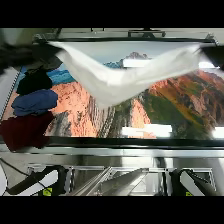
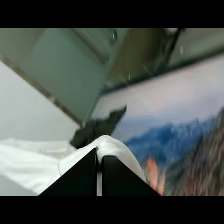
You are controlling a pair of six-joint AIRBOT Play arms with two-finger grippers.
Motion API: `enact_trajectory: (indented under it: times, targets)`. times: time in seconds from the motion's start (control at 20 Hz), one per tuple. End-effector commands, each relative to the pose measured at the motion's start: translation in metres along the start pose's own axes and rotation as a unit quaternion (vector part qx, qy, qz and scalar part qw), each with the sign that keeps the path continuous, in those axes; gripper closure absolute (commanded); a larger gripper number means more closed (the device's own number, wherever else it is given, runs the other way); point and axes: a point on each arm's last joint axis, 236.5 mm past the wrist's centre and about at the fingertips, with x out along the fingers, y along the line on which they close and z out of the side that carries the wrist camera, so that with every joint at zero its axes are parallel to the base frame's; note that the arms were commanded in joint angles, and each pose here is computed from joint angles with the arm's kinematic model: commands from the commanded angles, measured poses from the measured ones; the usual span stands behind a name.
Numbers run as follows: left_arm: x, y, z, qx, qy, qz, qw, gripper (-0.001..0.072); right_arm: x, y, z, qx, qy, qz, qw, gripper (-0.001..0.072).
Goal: Fold the shirts.
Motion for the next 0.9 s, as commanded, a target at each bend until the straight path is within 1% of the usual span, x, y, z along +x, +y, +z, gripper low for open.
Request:
enact_trajectory:
  times: [0.0, 0.1, 0.2, 0.25, 0.35, 0.45, 0.5, 0.6, 0.65, 0.75, 0.85]
  targets:
    - [-0.081, -0.073, 0.068, 0.11, -0.086, 0.044, 0.989, 0.0685, -0.051, 0.068, 0.071, -0.057, -0.101, 0.015, 0.993, 0.0692]
    - [-0.092, -0.078, 0.065, 0.112, -0.078, 0.058, 0.989, 0.0685, -0.05, 0.073, 0.06, -0.055, -0.078, 0.023, 0.995, 0.0692]
    - [-0.09, -0.075, 0.059, 0.102, -0.066, 0.056, 0.991, 0.0685, -0.045, 0.071, 0.046, -0.046, -0.047, 0.026, 0.997, 0.0692]
    - [-0.087, -0.07, 0.053, 0.09, -0.057, 0.052, 0.993, 0.0685, -0.044, 0.065, 0.041, -0.042, -0.037, 0.015, 0.998, 0.0692]
    - [-0.073, -0.055, 0.032, 0.052, -0.027, 0.034, 0.998, 0.0685, -0.042, 0.037, 0.03, -0.033, -0.015, -0.034, 0.999, 0.0692]
    - [-0.058, -0.038, 0.006, 0.009, 0.007, 0.012, 1.0, 0.0686, -0.039, 0.008, 0.005, -0.011, 0.027, -0.072, 0.997, 0.0693]
    - [-0.051, -0.034, -0.004, -0.009, 0.017, 0.001, 1.0, 0.0686, -0.036, 0.001, -0.006, 0.005, 0.041, -0.071, 0.997, 0.0692]
    - [-0.043, -0.031, -0.015, -0.005, 0.03, -0.011, 0.999, 0.0686, -0.034, -0.005, -0.017, 0.018, 0.054, -0.067, 0.996, 0.0692]
    - [-0.04, -0.026, -0.02, -0.007, 0.038, -0.003, 0.999, 0.0686, -0.035, -0.018, -0.021, 0.016, 0.059, -0.089, 0.994, 0.0693]
    - [-0.031, 0.003, -0.048, -0.031, 0.078, 0.032, 0.996, 0.0686, -0.043, -0.062, -0.044, 0.04, 0.092, -0.154, 0.983, 0.0692]
    - [-0.015, 0.024, -0.094, -0.072, 0.139, 0.035, 0.987, 0.0685, -0.045, -0.088, -0.076, 0.078, 0.125, -0.167, 0.975, 0.0692]
